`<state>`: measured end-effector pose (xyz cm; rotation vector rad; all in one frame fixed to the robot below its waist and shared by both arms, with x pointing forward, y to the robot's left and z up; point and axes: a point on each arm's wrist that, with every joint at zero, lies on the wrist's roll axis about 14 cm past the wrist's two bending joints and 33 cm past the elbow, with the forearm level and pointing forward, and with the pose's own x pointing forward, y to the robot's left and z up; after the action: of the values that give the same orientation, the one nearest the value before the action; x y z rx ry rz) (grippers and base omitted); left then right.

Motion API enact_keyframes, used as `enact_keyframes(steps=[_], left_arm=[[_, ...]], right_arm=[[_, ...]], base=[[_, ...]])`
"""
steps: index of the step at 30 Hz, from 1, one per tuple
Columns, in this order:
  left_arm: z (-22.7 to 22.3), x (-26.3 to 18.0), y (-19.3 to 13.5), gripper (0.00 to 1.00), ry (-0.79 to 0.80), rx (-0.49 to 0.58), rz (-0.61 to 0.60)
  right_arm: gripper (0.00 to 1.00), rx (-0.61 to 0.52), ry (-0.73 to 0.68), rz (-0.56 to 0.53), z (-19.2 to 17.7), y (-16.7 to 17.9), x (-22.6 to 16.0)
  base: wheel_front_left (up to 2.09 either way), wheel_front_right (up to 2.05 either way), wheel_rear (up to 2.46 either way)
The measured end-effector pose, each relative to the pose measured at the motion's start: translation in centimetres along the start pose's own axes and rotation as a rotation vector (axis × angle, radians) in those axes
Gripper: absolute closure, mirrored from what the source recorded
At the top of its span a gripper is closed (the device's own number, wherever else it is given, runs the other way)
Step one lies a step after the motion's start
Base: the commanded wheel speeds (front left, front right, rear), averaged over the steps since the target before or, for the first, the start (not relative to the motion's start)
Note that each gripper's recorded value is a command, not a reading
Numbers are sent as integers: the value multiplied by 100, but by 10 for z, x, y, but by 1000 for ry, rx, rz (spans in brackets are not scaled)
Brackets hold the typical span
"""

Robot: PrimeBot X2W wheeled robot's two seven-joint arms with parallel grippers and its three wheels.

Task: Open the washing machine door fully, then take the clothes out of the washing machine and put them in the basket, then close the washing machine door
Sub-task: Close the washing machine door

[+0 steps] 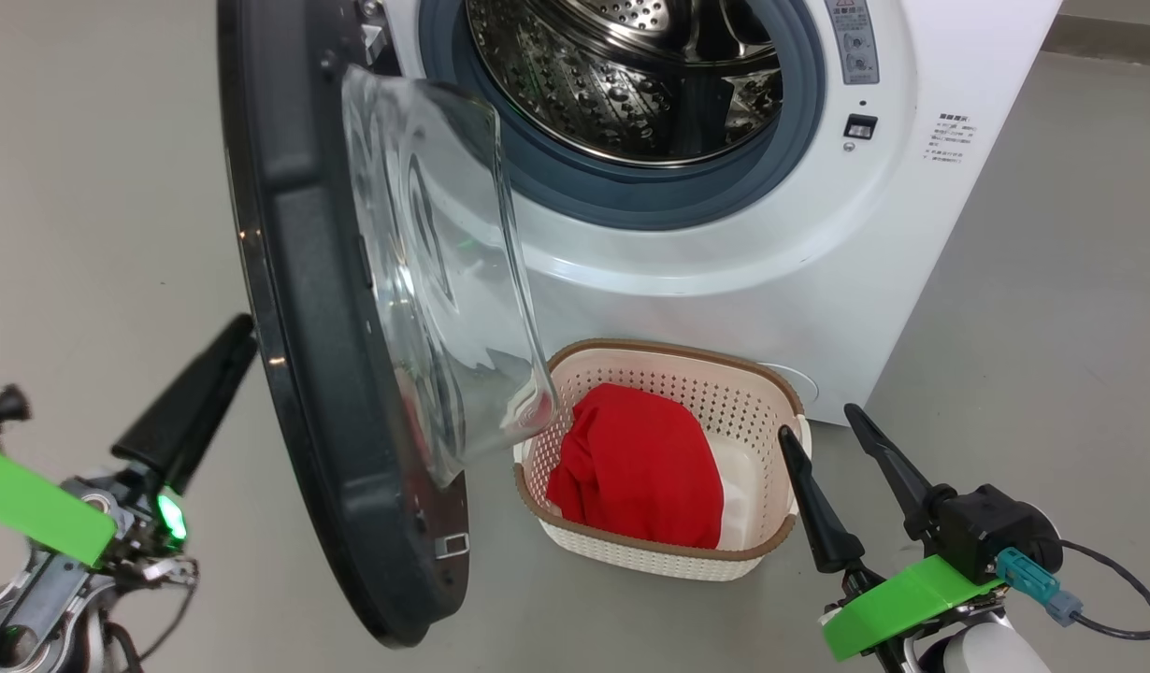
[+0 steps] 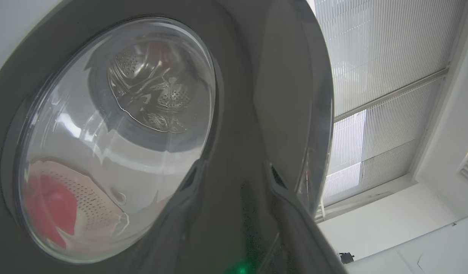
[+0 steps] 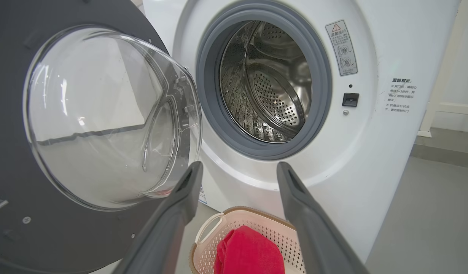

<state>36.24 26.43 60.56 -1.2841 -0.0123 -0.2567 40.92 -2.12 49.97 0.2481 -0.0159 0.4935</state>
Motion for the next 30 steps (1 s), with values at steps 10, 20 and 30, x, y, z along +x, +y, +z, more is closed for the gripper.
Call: enact_keyframes(steps=[10,20,30], left_arm=[[46,-17,-7,0,-249,520,131],[37,-52,39,0,-320,1051,249],[35,-60,61,0,-310,1153,326]], right_arm=[[0,-1,9,7,-3,3,0],[0,-5,3,18,0,7,0],[0,-4,7,28,-1,10,0]], base=[[0,0,0],[0,0,0],[0,0,0]])
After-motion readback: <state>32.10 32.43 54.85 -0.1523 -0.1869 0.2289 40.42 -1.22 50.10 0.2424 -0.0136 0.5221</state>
